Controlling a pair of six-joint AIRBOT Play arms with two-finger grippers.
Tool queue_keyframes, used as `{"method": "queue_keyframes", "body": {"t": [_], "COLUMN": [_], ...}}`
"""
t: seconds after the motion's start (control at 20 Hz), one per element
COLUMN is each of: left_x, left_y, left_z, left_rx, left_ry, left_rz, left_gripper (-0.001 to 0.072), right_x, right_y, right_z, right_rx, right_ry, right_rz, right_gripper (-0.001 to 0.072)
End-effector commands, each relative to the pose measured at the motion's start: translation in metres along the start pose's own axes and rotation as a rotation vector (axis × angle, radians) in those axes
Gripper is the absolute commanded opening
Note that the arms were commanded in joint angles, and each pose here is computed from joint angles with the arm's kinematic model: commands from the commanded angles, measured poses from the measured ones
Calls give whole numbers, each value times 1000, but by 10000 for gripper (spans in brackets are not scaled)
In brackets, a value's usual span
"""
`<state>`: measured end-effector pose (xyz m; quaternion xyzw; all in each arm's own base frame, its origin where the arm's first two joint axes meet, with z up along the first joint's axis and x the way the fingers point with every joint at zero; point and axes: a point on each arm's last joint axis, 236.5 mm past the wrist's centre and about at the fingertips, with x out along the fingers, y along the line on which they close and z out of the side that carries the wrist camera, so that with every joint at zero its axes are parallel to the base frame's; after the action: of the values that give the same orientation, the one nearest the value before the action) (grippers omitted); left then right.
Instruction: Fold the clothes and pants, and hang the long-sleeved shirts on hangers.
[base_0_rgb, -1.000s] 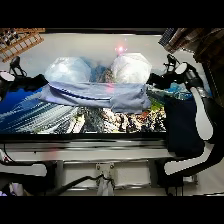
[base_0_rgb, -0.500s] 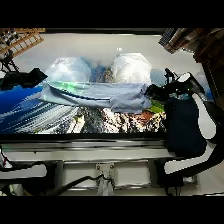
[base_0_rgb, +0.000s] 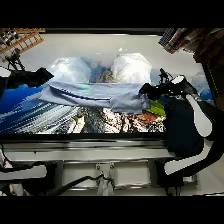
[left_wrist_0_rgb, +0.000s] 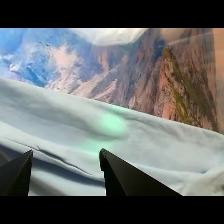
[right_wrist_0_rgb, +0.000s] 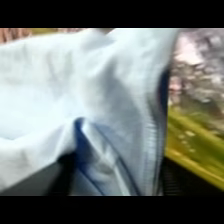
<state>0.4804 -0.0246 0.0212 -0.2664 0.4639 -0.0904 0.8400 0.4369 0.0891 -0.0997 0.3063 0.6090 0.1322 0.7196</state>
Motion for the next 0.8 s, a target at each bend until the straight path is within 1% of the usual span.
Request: {"method": "queue_keyframes", "body": {"t": [0.0, 0.05, 0.1, 0.15, 0.25, 0.4, 0.5, 0.6, 0.65, 0.7, 0.75], "left_x": [4, 7, 10, 14, 24, 39, 49, 59, 64, 70, 77], "left_y": [-12, -18, -26, -36, -61, -101, -133, -171, -189, -202, -214], "left_z": [-5, -8, -12, -18, -33, -64, -90, -121, -138, -154, -172], "left_rx": [21, 33, 48, 73, 120, 194, 223, 212, 204, 195, 183], "left_ry": [11, 20, 30, 43, 77, 140, 190, 252, 287, 322, 362], "left_rz": [-13, -19, -28, -39, -67, -112, -166, -250, -288, -316, -342], "left_gripper": [443, 443, 443, 443, 443, 443, 443, 442, 417, 326, 255], "right_x": [11, 13, 12, 10, 3, -20, -41, -63, -74, -84, -94], "right_y": [20, 21, 22, 22, 26, 18, 14, 10, 9, 10, 13], "right_z": [-6, -6, -7, -6, -6, -4, -6, -4, 0, 2, 5], "right_rx": [-14, -16, -17, -19, -33, -31, -34, 5, 27, 44, 53], "right_ry": [11, 12, 13, 10, 4, 7, 38, 58, 56, 55, 54], "right_rz": [35, 35, 36, 34, 28, -67, -100, -110, -108, -105, -102], "right_gripper": [393, 238, 103, 24, 24, 24, 24, 24, 24, 24, 24]}}
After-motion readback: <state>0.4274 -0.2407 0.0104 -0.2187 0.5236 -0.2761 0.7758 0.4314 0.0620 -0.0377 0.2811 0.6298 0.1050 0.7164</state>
